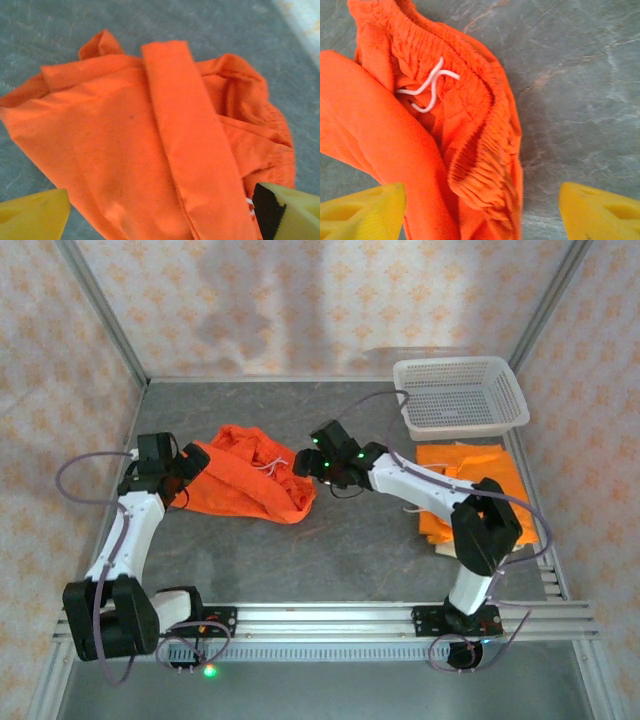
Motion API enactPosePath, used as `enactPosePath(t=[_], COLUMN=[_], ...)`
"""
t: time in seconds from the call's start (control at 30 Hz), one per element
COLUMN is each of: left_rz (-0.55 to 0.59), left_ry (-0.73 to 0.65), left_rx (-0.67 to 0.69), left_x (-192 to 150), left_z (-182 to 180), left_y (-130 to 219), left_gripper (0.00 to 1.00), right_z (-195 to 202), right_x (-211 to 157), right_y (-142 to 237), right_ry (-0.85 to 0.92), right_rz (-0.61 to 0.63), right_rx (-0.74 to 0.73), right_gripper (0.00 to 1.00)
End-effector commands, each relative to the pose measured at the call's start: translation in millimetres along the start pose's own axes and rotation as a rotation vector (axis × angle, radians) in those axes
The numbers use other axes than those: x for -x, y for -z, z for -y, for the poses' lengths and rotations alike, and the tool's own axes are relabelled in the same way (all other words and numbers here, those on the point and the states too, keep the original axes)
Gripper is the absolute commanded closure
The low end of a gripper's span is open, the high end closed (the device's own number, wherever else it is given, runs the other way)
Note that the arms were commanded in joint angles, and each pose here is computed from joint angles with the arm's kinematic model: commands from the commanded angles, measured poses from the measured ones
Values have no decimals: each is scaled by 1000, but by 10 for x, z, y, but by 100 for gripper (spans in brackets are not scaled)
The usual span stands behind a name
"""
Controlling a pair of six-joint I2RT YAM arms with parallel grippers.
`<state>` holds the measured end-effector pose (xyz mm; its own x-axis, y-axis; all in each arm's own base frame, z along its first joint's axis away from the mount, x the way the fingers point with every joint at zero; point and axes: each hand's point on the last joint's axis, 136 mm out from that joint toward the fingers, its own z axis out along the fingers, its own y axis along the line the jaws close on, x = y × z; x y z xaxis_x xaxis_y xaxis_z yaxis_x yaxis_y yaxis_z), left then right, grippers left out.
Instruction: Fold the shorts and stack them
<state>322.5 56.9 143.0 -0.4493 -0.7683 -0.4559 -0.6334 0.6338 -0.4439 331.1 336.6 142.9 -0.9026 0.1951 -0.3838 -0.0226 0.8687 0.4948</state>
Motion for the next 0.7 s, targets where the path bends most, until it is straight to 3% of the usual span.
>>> enactPosePath(t=[0.0, 0.13, 0.27, 0.43, 0.67], left_rz=[-62, -50, -52, -35, 4], left_ry=[43, 33, 26, 62, 112], left_rx=[-50, -13, 28, 135, 135], left_x=[-41, -13, 53, 184, 428], left_z=[55, -23, -83, -207, -80], left_y=[-57, -108, -169, -258, -417], left_gripper=[6, 5, 5, 9, 17], right_z=[54, 170, 240, 213, 212], right_x=[-187, -259, -171, -109, -148], right_y=[-98, -205, -254, -285, -306], right_ry=[47, 106, 148, 174, 153], right_rz=[-29, -46, -22, -14, -22], right_rx=[-104, -209, -278, -293, -277], right_gripper=[23, 31, 46, 63, 85])
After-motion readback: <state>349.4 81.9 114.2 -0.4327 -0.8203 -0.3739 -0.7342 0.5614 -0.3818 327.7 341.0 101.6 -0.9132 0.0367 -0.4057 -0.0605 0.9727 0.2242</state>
